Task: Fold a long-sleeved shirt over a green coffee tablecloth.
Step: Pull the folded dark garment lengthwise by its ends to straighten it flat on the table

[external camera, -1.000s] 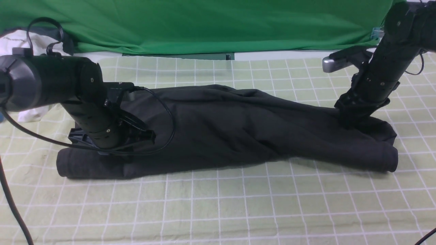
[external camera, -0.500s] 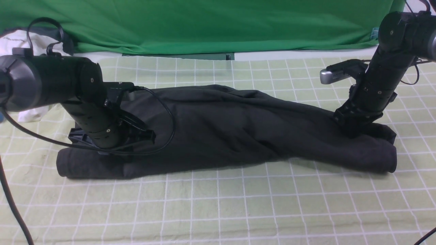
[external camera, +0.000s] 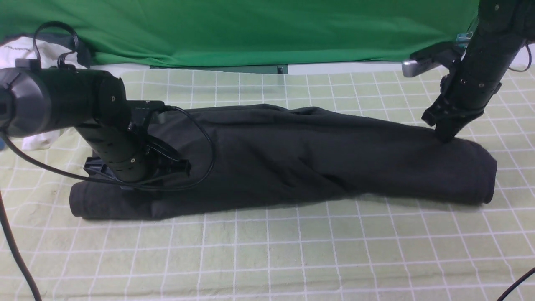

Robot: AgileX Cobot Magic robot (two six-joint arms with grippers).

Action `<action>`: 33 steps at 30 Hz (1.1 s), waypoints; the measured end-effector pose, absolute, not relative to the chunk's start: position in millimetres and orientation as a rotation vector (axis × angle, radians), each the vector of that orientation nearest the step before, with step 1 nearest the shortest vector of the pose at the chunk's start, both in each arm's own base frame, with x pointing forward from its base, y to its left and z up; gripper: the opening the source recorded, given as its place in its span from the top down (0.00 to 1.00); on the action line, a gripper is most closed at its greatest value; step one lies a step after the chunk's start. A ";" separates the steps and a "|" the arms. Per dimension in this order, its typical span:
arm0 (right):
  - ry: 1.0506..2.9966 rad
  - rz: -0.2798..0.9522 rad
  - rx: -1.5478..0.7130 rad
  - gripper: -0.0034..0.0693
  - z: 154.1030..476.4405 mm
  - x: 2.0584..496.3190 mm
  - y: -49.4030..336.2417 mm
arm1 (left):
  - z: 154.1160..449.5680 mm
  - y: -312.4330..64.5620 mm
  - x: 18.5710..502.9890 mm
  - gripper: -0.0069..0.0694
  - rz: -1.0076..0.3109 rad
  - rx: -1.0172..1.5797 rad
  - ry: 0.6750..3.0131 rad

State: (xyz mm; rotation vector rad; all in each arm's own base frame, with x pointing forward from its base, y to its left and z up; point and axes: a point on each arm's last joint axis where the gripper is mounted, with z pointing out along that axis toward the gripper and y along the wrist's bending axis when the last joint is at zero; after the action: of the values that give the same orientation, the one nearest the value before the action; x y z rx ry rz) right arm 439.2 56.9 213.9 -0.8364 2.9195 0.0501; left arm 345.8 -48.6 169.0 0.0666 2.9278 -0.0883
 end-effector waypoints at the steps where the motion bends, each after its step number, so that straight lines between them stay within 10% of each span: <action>1: 2.907 0.043 -0.841 0.94 214.9 440.5 55.7 | 169.0 -48.6 345.8 0.90 -0.087 0.068 2.928; 17: 2.645 -0.149 -0.919 0.91 203.8 470.6 47.4 | 168.4 -48.2 342.8 0.90 -0.083 0.075 2.962; 28: 2.858 -0.165 -0.538 0.26 224.8 452.1 34.0 | 193.2 -46.9 337.7 0.90 -0.079 0.086 2.899; 33: 2.967 -0.190 -0.397 0.25 238.7 437.7 13.0 | 230.4 -45.8 327.0 0.90 -0.097 0.081 2.798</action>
State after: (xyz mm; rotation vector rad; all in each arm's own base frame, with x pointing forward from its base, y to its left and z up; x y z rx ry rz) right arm 437.7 13.0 238.7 -0.3967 2.9670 -0.1903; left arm 327.0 -45.8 230.4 0.0814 2.7982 -0.0970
